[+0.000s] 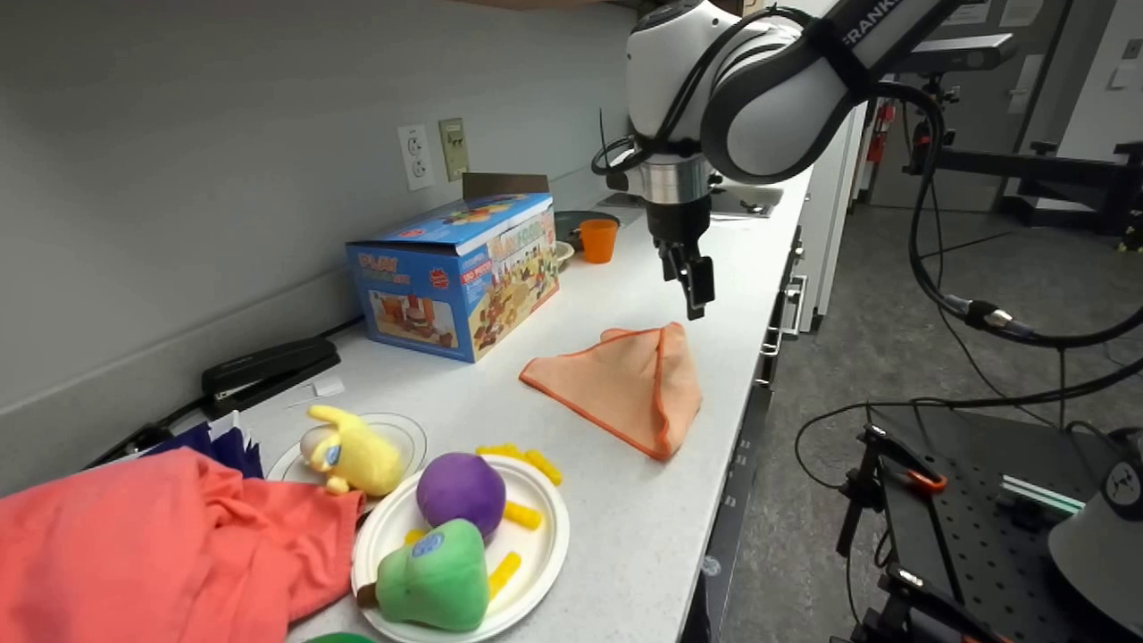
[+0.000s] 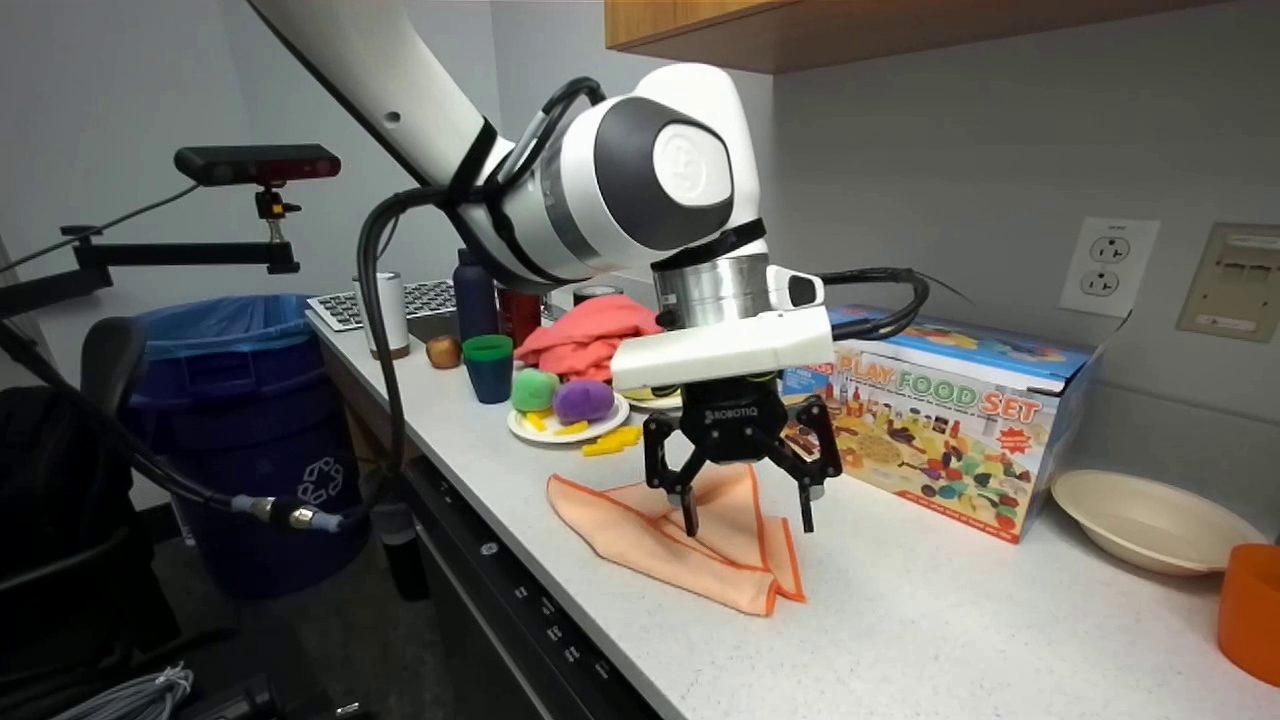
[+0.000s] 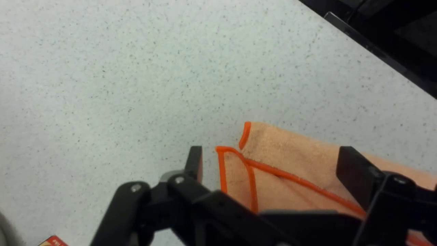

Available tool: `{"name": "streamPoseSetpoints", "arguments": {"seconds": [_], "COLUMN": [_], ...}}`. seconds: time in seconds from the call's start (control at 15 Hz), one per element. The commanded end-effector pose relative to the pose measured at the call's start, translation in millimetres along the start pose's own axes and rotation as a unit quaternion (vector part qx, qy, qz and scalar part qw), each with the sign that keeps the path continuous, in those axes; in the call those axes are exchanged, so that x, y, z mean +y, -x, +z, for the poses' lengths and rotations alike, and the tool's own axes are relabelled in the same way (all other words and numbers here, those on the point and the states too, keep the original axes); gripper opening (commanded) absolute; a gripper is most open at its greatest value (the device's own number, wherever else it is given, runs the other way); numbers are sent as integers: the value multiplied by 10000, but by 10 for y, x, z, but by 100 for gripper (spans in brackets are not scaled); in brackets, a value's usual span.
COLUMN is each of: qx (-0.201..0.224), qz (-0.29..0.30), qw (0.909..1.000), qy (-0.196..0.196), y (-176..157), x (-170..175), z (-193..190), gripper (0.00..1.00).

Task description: Unfold the orange cloth

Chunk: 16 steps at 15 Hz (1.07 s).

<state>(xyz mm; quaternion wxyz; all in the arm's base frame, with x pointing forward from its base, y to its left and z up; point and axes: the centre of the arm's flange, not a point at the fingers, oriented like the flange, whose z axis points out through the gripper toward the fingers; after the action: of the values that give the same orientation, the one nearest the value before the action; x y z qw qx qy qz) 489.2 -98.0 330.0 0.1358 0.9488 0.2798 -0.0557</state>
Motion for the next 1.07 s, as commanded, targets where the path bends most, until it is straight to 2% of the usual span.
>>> {"name": "streamPoseSetpoints", "arguments": {"seconds": [0.0,0.6,0.67,0.87,1.0], "qx": [249,300,303,291,244], "qz": [401,395,375,347,364], "qw": [9987,9929,9923,9900,9892], "qy": [-210,-1078,-1142,-1332,-1396], "y": [-252,-631,-653,-670,-624], "x": [138,220,235,302,334], "z": [23,327,348,398,402], "gripper": [100,95,93,94,89]}}
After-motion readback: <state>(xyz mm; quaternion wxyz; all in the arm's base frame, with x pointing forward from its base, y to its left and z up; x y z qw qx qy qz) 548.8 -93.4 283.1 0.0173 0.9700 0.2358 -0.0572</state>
